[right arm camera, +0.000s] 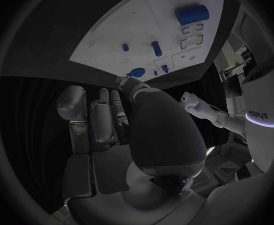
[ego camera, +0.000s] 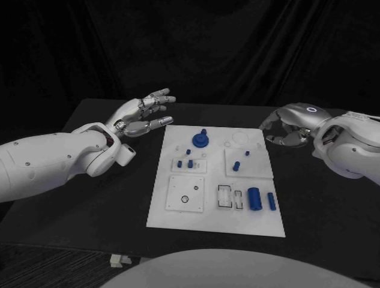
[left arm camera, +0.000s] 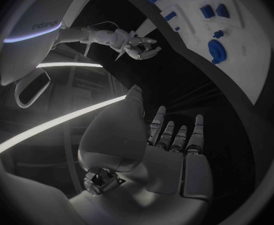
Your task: Assemble the parts on the task board
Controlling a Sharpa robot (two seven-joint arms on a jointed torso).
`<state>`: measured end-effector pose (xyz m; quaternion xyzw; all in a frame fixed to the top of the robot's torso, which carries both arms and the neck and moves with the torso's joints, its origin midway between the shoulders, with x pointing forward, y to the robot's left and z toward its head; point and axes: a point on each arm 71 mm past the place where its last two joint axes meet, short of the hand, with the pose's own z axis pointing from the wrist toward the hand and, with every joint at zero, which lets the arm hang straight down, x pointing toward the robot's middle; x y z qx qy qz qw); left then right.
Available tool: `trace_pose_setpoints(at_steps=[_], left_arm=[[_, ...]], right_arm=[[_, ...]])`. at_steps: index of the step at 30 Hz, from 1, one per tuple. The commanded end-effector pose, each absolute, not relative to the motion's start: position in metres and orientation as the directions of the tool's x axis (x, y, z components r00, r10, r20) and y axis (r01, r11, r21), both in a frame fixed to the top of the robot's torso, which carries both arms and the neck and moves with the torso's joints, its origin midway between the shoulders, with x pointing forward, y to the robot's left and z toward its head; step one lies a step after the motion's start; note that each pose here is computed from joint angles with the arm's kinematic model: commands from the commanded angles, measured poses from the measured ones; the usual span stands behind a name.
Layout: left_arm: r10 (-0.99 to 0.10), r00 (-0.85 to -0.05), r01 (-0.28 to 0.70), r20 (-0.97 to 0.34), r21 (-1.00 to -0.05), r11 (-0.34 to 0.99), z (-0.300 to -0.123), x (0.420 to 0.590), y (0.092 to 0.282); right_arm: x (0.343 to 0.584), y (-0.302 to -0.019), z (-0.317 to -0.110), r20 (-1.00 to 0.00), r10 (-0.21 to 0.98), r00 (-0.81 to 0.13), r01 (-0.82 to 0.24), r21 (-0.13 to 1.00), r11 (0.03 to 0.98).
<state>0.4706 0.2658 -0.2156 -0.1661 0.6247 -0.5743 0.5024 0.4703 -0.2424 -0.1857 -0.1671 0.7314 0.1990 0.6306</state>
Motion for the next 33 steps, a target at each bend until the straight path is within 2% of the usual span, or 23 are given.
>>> trace_pose_setpoints(at_steps=[1, 33], left_arm=[[-0.815, -0.519, 0.374, -0.260, -0.926, 0.057, -0.208, 0.466, 0.260], [-0.788, -0.581, 0.318, -0.203, -0.948, 0.010, -0.217, 0.462, 0.251]], right_arm=[[0.470, -0.241, -0.196, -0.984, -0.110, -0.139, -0.517, -0.022, 0.856], [0.475, -0.228, -0.239, -0.963, -0.165, -0.211, -0.552, -0.022, 0.834]])
